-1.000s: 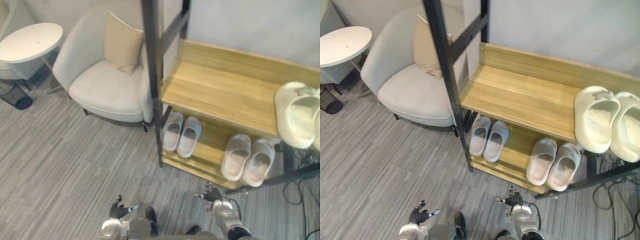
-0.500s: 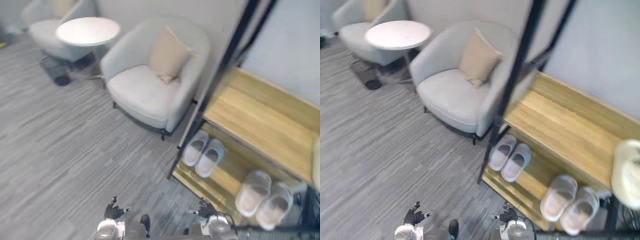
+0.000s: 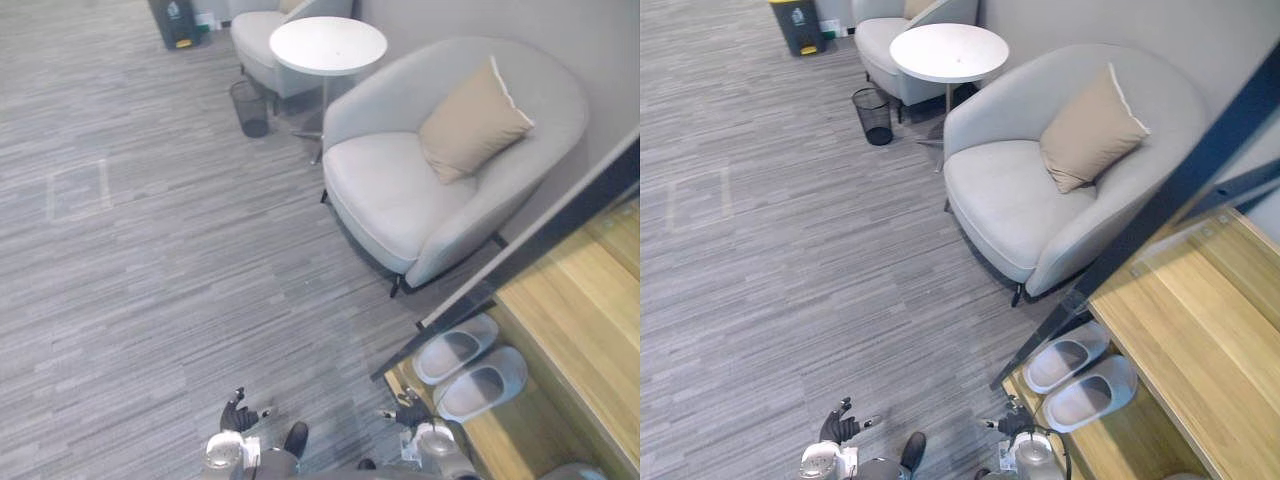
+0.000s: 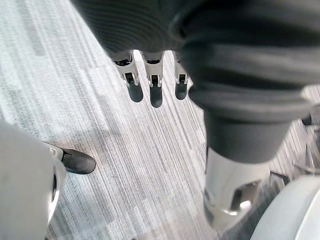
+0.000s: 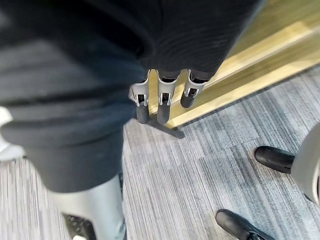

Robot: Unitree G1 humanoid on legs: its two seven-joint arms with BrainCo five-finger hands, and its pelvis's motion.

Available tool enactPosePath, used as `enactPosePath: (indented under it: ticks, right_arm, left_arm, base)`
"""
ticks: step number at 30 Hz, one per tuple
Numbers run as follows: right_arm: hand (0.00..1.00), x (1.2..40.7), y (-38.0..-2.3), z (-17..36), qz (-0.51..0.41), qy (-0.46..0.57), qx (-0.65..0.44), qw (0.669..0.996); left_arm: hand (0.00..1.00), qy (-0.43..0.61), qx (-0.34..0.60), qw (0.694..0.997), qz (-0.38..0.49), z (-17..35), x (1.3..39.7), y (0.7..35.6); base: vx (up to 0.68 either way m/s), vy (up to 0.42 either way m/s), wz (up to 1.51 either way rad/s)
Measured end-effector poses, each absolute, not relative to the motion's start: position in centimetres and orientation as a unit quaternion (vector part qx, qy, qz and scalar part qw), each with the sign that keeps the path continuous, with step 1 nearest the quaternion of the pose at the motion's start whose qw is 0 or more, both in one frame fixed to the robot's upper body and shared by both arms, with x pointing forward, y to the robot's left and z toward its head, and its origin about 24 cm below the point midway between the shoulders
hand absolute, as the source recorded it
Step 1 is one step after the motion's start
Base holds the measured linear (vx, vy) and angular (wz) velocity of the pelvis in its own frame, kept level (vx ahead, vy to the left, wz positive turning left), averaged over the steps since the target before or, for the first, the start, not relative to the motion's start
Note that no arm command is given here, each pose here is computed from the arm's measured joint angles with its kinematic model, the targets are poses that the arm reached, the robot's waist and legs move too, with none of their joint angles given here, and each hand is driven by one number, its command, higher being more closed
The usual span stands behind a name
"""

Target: Organize the slippers on the shoe rack

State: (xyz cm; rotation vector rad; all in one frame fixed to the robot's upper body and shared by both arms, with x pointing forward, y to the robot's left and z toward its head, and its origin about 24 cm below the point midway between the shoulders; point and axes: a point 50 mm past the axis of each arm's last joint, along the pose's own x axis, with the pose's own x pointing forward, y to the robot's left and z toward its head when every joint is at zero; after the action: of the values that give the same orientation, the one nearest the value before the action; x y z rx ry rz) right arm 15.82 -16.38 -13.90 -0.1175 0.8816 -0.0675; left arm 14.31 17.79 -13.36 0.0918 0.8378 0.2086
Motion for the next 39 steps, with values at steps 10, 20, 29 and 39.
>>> enactPosePath:
  ticks: [10, 20, 29, 39]
  right_arm:
    - [0.00, 16.0, -14.9, -13.8, -0.012, 0.424, -0.051, 0.904]
    - [0.00, 16.2, -14.5, -13.7, 0.004, 0.421, -0.055, 0.905]
    - [0.00, 16.9, -14.8, -13.3, 0.008, 0.406, -0.065, 0.911]
    - [0.00, 18.3, -15.2, -12.7, 0.003, 0.391, -0.074, 0.917]
  left_arm:
    - [0.00, 0.408, 0.023, 0.907, 0.103, -13.5, 14.8, 16.7]
    - [0.00, 0.432, 0.046, 0.893, 0.116, -14.0, 13.1, 18.6]
    - [0.00, 0.436, 0.031, 0.890, 0.130, -14.2, 12.7, 18.5]
    - [0.00, 0.386, -0.006, 0.903, 0.189, -12.7, 14.7, 20.2]
  base:
    - [0.03, 0.109, 0.87]
    - [0.20, 0.092, 0.83]
    - [0.35, -0.229, 0.76]
    - [0.47, -0.142, 0.10]
